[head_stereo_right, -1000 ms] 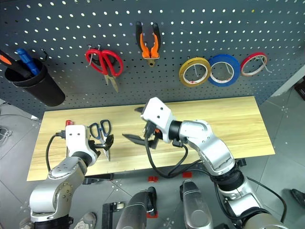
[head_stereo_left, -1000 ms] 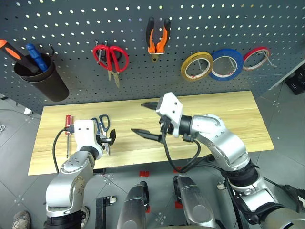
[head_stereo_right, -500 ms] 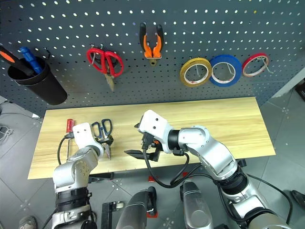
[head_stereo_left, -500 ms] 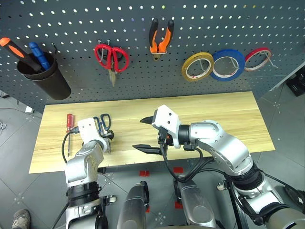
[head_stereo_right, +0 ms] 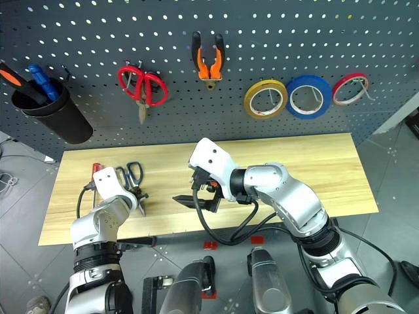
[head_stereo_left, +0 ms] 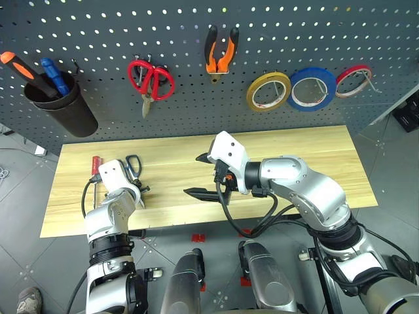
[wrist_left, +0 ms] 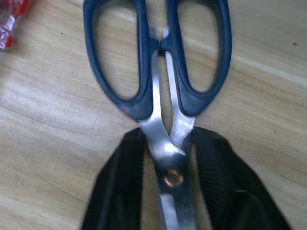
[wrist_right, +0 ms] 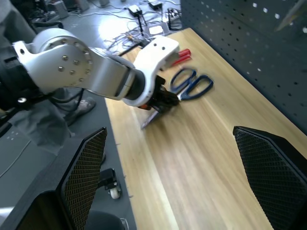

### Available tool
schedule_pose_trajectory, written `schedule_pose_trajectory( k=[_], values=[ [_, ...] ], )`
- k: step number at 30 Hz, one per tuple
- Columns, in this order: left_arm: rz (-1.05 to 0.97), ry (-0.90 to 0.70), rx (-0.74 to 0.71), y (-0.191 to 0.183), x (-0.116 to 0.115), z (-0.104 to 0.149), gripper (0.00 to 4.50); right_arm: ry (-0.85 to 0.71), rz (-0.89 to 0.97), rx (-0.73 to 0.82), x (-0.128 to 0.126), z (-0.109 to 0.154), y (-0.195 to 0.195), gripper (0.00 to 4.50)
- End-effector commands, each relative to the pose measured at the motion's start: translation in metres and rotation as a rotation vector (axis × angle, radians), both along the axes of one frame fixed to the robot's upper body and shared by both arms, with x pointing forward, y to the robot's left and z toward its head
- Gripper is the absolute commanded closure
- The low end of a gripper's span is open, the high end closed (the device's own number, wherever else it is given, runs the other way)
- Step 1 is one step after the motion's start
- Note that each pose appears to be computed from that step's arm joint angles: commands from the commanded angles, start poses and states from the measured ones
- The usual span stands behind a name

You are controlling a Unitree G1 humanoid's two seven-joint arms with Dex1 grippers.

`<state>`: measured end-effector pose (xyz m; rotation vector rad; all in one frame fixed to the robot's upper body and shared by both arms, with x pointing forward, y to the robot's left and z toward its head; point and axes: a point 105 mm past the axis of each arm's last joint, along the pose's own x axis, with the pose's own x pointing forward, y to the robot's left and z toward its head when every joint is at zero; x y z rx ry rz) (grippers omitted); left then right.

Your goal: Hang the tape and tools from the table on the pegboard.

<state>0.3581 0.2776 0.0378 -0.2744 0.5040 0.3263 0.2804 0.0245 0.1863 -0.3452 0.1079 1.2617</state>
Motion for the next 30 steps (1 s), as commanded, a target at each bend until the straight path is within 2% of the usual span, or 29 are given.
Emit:
schedule_pose_trajectory(
  k=[1,4,7,11,20,23,25,30],
  values=[
    [-0.071,0.011,-0.04,-0.009,-0.005,-0.01,3.9,-0.023,-0.004,0.026,-0.001,0.011,-0.001,0.0],
    [-0.15,-0.035,-0.138,-0.023,-0.009,-0.006,3.9,-0.056,-0.028,0.031,0.003,0.014,-0.005,0.0],
    [-0.258,-0.063,-0.206,-0.038,-0.022,0.001,3.91,-0.097,-0.033,0.054,0.003,0.019,-0.012,0.0],
    [-0.382,-0.151,-0.165,-0.048,-0.041,0.023,3.91,-0.198,-0.014,0.146,-0.004,0.036,-0.026,0.0],
    [-0.728,-0.408,0.297,-0.093,-0.096,0.073,3.92,-0.195,0.098,0.289,-0.026,0.066,-0.05,0.0],
    [-0.713,-0.532,0.51,-0.095,-0.106,0.097,3.92,-0.224,0.123,0.31,-0.03,0.072,-0.053,0.0],
    [-0.659,-0.619,0.591,-0.095,-0.111,0.113,3.92,-0.249,0.145,0.323,-0.033,0.076,-0.053,0.0],
    [-0.557,-0.725,0.734,-0.091,-0.112,0.138,3.92,-0.272,0.161,0.343,-0.032,0.08,-0.051,0.0]
  ],
)
